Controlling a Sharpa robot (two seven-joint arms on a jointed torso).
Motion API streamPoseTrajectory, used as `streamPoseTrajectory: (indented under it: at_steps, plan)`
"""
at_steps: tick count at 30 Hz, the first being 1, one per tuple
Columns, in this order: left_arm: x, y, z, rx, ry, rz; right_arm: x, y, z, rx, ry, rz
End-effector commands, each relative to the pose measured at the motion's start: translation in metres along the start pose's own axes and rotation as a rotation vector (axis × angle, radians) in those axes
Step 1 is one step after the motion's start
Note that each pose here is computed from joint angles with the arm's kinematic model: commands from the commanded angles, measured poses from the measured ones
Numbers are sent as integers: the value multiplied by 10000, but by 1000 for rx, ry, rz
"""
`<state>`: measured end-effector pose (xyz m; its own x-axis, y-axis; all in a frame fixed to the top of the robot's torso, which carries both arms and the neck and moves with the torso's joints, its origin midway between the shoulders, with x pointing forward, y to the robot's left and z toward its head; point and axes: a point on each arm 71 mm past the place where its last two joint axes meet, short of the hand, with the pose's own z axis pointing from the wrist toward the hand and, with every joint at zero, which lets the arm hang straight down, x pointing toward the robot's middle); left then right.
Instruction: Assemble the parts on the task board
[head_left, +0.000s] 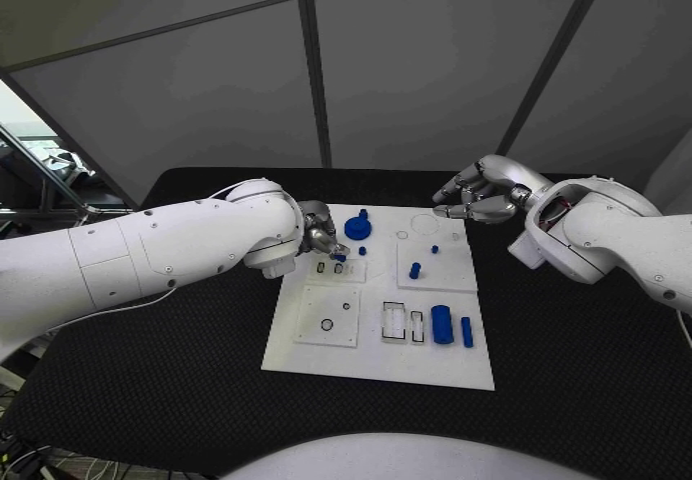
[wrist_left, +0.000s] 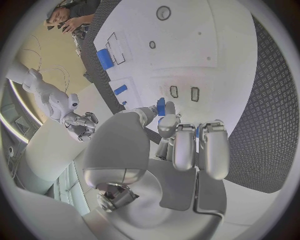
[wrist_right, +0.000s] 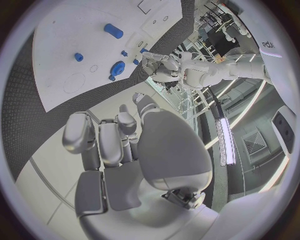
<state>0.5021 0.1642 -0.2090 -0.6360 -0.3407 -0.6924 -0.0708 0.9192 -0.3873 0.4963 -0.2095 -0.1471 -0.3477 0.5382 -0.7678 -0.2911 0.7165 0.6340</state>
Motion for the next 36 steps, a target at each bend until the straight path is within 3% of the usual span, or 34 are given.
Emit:
streamPoseTrajectory:
  at_steps: [1, 12, 36]
  plan:
    - [-36, -7, 6, 7, -101, 17, -9, 15, 0, -15, 2, -33]
    - [65, 8, 39, -11, -111, 63, -4, 20, 3, -20, 6, -44]
    - [162, 55, 0, -61, -42, 139, 2, 14, 9, -18, 16, -46]
